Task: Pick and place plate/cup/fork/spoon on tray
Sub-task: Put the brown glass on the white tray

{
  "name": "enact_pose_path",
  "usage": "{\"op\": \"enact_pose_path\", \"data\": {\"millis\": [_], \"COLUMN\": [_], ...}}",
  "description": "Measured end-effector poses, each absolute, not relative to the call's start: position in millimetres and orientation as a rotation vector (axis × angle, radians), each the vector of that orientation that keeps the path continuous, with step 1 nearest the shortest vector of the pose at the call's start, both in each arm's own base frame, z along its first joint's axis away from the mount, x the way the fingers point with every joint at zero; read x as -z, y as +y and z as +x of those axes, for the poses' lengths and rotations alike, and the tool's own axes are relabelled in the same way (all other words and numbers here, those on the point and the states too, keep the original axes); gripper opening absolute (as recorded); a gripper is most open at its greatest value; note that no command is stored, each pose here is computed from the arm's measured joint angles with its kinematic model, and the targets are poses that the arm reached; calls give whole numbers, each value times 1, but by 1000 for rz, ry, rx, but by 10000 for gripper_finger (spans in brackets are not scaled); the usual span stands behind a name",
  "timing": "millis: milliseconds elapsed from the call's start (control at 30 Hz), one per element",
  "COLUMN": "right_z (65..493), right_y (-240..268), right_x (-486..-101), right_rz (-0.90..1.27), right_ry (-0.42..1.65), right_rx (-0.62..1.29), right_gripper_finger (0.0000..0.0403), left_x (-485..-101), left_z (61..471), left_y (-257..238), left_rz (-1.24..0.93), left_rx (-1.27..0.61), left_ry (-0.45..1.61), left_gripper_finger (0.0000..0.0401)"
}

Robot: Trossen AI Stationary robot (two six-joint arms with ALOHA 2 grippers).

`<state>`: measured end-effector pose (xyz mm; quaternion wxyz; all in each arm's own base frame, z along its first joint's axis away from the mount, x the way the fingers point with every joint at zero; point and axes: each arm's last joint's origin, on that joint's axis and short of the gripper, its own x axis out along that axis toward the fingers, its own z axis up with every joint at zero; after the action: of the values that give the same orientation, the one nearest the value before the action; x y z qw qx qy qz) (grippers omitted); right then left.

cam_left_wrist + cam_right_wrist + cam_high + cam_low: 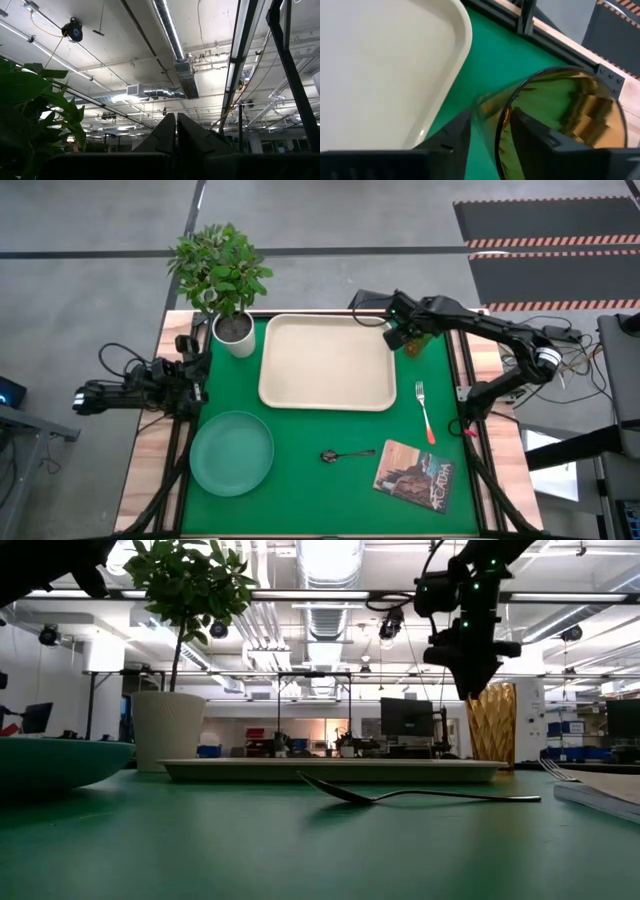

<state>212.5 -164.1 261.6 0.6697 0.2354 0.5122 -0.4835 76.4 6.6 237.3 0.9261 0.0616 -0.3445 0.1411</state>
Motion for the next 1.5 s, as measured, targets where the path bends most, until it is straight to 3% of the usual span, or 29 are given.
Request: {"op": "enact_pose_path", "data": {"millis": [233,300,667,967,1500], "right_z": [213,212,213,247,333], "right_y": [-164,-164,-165,-161,-175], "right_x": [-260,-261,-289,-319,-290], "right_rz": [510,505,439,358,320], "right_ry": [1173,1173,1090,1000,1124], "right_rx": [1073,1069,1103,999,741], "right_gripper_finger": [22,13,9,9,9], "left_x": [-237,-237,-237,-238,-238], "left_z": [76,76,76,76,76], "left_y": [7,7,7,7,7], "left_rz": [126,126,127,127,127], "left_rx": [-290,-289,-290,-290,-291], "left_ry": [-706,-706,-707,-709,-711], "left_gripper_finger": [0,0,0,0,0]}}
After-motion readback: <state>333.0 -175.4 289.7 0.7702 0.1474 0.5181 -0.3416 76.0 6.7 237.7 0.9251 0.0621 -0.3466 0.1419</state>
